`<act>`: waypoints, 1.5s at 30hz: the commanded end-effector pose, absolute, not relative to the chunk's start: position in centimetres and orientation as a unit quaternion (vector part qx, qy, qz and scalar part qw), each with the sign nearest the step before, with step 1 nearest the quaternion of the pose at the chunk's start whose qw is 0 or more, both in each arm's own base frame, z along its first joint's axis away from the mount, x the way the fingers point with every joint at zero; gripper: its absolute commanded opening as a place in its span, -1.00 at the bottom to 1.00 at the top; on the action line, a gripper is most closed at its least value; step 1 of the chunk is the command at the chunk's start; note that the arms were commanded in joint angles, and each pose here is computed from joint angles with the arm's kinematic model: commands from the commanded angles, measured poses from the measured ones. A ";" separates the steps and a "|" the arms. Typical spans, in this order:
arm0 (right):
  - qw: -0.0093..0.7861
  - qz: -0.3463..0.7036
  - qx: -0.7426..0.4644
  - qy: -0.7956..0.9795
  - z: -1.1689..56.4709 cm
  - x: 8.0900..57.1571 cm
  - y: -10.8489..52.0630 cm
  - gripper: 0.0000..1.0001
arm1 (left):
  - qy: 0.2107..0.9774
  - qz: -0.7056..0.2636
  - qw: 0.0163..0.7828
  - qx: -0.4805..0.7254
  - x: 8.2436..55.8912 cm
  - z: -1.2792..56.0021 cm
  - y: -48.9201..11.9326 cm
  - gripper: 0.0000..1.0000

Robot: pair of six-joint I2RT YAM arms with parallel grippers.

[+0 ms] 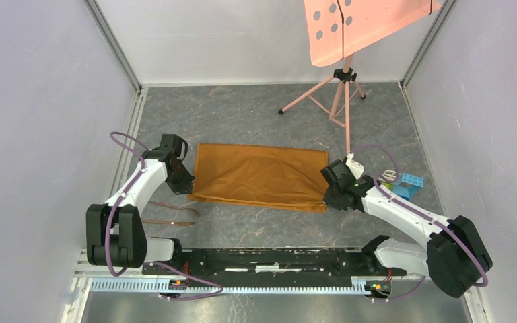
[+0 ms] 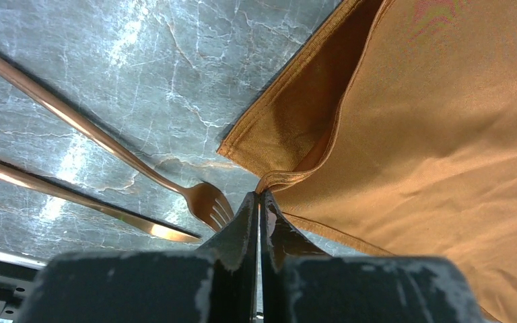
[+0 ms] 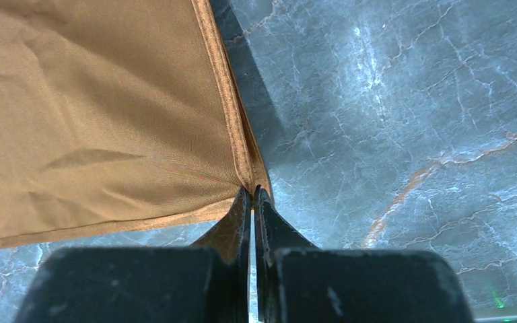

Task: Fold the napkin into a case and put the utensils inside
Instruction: Smooth out the rectangle-folded napkin at the center of the board.

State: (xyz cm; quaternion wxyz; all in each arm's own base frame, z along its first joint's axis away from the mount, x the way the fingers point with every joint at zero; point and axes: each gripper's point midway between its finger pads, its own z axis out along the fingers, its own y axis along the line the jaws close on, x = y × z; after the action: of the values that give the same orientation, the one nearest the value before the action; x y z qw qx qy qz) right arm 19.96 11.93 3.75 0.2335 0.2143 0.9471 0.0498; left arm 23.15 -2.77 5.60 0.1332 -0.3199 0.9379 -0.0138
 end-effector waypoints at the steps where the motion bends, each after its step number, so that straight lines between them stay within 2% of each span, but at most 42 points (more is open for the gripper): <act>1: 0.241 0.040 0.214 0.946 3.4 19.9 11.3 -1.00 | 0.933 0.007 0.130 -0.336 23.3 5.1 -2.1 -0.96; 45: 0.213 0.061 0.205 0.953 2.5 19.7 12.5 -1.00 | 0.934 0.053 0.117 -0.333 24.7 2.4 -0.9 -0.95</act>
State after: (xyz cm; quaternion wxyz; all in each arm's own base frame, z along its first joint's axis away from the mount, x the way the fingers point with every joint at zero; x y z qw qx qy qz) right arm 19.37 12.52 2.00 0.2069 0.2031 0.9553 0.0578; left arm 23.23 -1.33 2.14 0.0944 -0.3217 0.9410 0.0456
